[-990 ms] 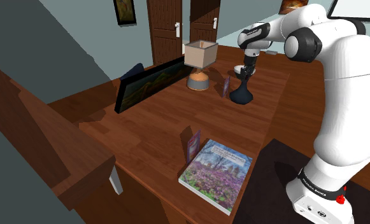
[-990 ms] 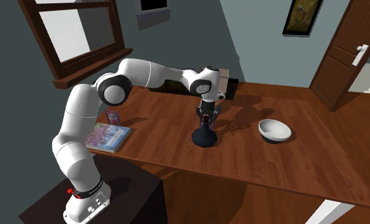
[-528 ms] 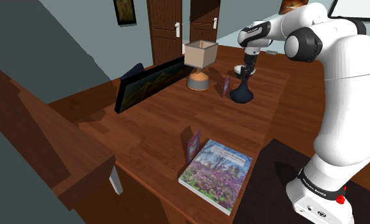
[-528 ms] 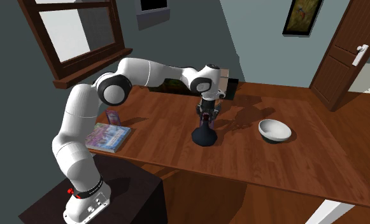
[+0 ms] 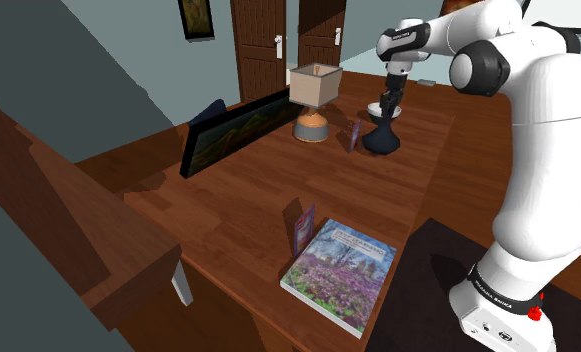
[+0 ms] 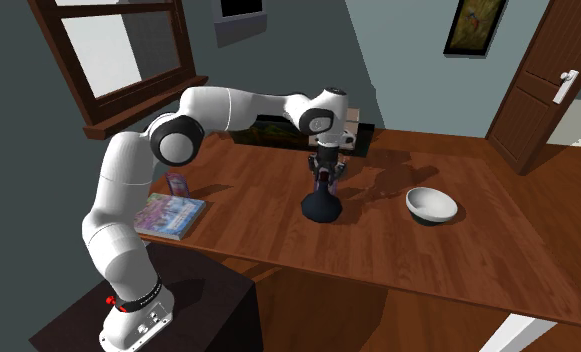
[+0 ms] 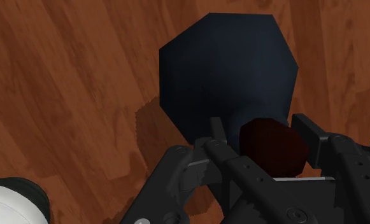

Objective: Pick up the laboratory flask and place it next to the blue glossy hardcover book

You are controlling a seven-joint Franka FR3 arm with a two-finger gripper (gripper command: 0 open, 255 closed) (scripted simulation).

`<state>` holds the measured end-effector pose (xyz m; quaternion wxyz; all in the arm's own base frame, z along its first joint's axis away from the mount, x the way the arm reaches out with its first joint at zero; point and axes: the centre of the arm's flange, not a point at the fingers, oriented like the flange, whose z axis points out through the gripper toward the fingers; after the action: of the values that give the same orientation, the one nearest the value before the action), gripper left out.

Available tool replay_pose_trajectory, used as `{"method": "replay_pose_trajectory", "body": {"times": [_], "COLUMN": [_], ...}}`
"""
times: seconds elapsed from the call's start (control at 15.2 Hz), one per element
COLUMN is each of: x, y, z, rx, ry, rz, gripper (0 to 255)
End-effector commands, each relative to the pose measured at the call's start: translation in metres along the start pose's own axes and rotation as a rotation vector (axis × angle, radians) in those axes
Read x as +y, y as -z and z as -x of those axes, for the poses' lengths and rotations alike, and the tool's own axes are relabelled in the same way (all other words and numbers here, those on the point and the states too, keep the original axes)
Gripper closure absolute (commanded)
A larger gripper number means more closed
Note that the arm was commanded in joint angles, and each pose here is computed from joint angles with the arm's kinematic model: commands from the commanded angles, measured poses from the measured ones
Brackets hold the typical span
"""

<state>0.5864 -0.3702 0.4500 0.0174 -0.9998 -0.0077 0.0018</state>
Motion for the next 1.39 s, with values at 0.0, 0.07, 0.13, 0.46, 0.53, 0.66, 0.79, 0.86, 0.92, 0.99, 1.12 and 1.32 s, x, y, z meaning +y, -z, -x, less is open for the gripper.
{"method": "replay_pose_trajectory", "body": {"times": [0.0, 0.07, 0.13, 0.46, 0.53, 0.66, 0.79, 0.86, 0.92, 0.99, 1.12, 1.32], "x": [0.000, 0.000, 0.000, -0.001, -0.001, -0.026, -0.052, -0.064, -0.077, -0.090, -0.115, -0.153], "y": [0.011, 0.017, 0.022, 0.048, 0.049, 0.057, 0.064, 0.068, 0.072, 0.076, 0.083, 0.095], "z": [0.000, 0.000, 0.000, 0.000, 0.000, 0.002, 0.004, 0.004, 0.005, 0.006, 0.008, 0.010], "rx": [0.001, 0.001, 0.001, 0.001, 0.001, 0.001, 0.001, 0.001, 0.001, 0.001, 0.001, 0.001], "ry": [0.000, 0.000, 0.000, 0.000, 0.000, 0.000, 0.000, 0.000, 0.000, 0.000, 0.000, 0.000], "rz": [0.001, 0.001, 0.001, 0.001, 0.001, 0.001, 0.001, 0.001, 0.001, 0.001, 0.001, 0.001], "gripper": [255, 255, 255, 255, 255, 255, 255, 255, 255, 255, 255, 255]}}
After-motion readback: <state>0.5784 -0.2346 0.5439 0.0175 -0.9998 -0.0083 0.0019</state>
